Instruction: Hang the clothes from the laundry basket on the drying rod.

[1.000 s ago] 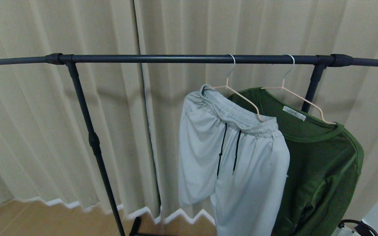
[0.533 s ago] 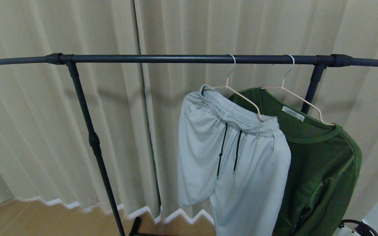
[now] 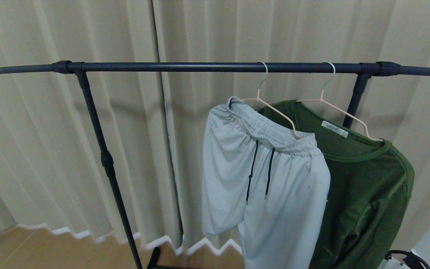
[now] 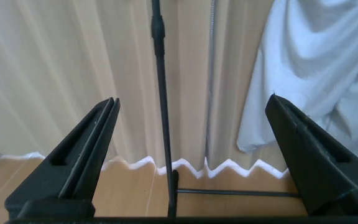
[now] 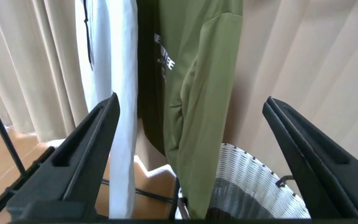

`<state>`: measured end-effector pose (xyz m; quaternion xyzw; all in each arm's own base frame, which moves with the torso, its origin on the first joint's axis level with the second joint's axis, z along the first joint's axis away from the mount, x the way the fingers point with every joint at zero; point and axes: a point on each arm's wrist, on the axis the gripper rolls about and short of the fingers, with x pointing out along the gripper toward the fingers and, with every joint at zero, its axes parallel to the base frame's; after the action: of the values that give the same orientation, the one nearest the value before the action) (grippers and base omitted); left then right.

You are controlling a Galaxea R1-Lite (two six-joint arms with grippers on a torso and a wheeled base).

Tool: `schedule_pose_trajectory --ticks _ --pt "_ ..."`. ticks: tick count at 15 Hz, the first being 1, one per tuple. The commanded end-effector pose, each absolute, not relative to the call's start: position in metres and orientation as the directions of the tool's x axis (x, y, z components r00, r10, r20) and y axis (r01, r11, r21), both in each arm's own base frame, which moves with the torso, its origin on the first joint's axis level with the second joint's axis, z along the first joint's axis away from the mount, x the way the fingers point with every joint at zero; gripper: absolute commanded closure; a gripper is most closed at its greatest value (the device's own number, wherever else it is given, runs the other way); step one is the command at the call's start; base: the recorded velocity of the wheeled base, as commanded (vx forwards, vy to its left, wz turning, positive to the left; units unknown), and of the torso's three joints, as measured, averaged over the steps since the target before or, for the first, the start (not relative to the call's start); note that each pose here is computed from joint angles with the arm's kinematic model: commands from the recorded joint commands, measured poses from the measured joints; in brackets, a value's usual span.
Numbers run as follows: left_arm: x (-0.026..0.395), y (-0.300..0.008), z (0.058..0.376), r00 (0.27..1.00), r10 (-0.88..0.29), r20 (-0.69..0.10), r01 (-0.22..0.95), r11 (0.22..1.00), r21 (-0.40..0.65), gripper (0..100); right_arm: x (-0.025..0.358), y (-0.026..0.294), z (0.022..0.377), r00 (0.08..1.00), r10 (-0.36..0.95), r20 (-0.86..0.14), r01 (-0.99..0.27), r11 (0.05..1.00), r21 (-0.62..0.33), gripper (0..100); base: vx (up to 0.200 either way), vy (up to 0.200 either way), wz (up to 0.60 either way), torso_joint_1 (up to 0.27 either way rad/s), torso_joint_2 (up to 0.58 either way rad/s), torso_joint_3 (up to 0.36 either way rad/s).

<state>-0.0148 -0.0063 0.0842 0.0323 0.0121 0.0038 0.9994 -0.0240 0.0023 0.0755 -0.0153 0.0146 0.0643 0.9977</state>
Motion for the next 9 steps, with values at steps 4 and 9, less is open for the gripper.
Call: schedule_pose_trajectory --ticks 4,9 --pt "-0.0146 -0.0057 0.0844 0.999 0.031 -0.026 -0.029 0.998 0.052 0 -0.0239 0.0024 0.0756 0.991 0.13 -0.03 -0.131 0.99 -0.045 0 0.0 0.0 0.0 0.0 0.0 0.0" --pt "-0.0146 -0.0057 0.0844 0.999 0.031 -0.026 -0.029 0.998 0.053 0 -0.0238 0.0023 0.0754 0.992 0.125 -0.032 -0.126 0.992 -0.022 0 0.0 0.0 0.0 0.0 0.0 0.0"
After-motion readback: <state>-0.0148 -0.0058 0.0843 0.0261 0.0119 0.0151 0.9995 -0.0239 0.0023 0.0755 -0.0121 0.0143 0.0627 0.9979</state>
